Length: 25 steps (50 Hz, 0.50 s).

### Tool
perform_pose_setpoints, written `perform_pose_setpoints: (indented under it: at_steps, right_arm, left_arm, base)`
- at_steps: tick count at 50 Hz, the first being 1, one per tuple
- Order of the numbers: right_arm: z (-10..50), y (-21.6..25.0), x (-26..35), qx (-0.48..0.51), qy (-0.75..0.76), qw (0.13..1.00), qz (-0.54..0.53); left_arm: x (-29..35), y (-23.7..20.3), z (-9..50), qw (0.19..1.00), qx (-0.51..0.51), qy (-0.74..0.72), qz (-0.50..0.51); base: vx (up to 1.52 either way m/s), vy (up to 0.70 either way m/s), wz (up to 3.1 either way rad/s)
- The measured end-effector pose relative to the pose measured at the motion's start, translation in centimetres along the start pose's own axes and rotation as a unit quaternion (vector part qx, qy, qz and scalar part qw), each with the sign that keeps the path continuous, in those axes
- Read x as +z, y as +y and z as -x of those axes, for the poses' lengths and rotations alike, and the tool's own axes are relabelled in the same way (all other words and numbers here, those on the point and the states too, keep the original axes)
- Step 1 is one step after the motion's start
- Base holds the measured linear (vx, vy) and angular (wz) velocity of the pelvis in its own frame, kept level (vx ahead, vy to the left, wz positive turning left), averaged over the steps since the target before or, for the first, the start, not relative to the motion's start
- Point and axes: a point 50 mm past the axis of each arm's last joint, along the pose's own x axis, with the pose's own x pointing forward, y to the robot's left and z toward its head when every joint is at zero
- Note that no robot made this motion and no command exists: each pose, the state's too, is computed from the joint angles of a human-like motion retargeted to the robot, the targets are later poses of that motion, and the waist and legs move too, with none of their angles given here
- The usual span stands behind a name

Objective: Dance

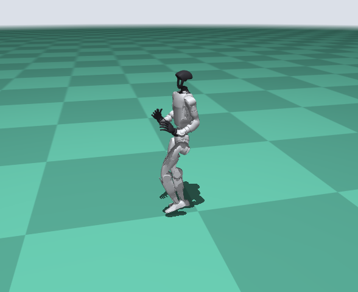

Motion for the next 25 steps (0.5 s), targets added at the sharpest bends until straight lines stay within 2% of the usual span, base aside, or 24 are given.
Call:
perform_pose_setpoints:
  at_steps: [5,10,13,18,22,25]
  right_arm:
    - [-8.1,3.8,3.0,0.054,-0.142,0.988,-0.018]
    - [-14.3,4.5,3.8,0.037,-0.167,0.978,0.119]
    - [-16.7,2.4,3.6,-0.016,-0.171,0.964,0.201]
    - [-19.0,-3.8,2.5,-0.139,-0.137,0.935,0.296]
    - [-18.1,-9.8,1.7,-0.254,-0.084,0.905,0.331]
    - [-16.0,-13.0,1.3,-0.322,-0.045,0.883,0.339]
  left_arm:
    - [3.1,-5.2,-6.4,0.995,0.043,-0.04,0.077]
    - [5.5,-5.2,-13.9,0.989,0.096,-0.111,0.03]
    - [6.5,-3.3,-17.5,0.982,0.132,-0.137,-0.016]
    - [8.1,1.6,-21.5,0.964,0.197,-0.163,-0.078]
    - [8.4,6.0,-21.8,0.955,0.224,-0.17,-0.09]
    - [7.5,9.8,-19.7,0.946,0.246,-0.176,-0.117]
  base:
    - [-0.04,-0.1,-0.35]
    - [0.08,-0.1,-0.43]
    - [0.17,-0.03,-0.26]
    - [0.29,-0.04,-0.34]
    - [0.51,0.09,-0.11]
    - [0.68,0.12,-0.62]
